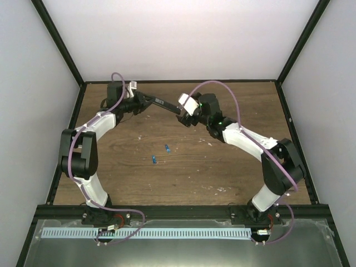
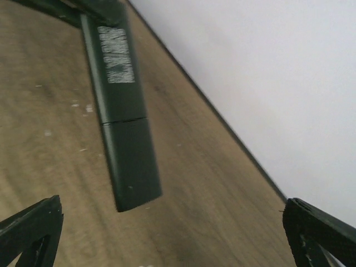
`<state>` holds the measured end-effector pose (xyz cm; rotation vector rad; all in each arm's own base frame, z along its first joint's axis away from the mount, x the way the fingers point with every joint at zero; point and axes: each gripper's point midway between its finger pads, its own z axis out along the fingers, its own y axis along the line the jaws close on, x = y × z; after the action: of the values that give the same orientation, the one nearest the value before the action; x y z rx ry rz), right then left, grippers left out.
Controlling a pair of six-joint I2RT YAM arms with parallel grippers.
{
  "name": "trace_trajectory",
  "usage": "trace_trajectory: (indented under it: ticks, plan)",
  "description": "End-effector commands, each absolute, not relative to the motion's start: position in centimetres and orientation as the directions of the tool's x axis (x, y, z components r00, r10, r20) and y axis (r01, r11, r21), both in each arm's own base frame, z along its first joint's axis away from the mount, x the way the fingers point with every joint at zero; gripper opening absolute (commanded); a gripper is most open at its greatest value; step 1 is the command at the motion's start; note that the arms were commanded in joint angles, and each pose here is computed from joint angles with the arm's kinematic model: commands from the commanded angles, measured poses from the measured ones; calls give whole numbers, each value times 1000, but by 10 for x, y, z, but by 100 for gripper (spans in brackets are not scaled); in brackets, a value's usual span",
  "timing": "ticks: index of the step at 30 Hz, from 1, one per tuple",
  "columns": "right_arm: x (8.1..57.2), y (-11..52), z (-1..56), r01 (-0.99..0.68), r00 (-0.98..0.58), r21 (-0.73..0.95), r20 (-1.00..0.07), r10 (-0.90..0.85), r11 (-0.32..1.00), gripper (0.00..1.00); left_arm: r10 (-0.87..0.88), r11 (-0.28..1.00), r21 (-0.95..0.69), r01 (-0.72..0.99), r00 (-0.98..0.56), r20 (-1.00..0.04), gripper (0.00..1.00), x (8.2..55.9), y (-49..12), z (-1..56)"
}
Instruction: Load the batteries into the remote control
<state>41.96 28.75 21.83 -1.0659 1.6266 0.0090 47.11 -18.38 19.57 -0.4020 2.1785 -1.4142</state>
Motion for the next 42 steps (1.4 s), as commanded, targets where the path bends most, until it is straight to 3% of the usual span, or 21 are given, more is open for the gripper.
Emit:
trace_trajectory:
  ticks: [1,16,26,29,31,39,42]
  plan:
    - [379,300,183,-837,7,-332,-802,-597,436,100,-254,390,-855,342,-853,-457,7,451,-205,215]
    - [386,306,170,-859,14,-329,-781,-624,392,99,-38,289,-799,528,-827,-560,7,407,-217,228]
    - [384,313,162,-896,0,-286,-766,-643,340,76,-11,241,-799,551,-821,-570,6,398,-223,234]
    - [379,314,158,-910,-1,-268,-759,-651,315,56,-12,237,-798,554,-820,-572,6,400,-223,235]
    - [377,314,156,-916,-7,-258,-756,-654,308,48,-13,236,-798,555,-819,-573,6,401,-223,236]
    - [371,311,144,-927,-21,-240,-735,-678,289,47,-40,250,-797,550,-816,-576,6,410,-221,238]
    - [368,307,137,-926,-33,-238,-724,-689,293,40,-58,259,-793,551,-811,-582,5,414,-216,242]
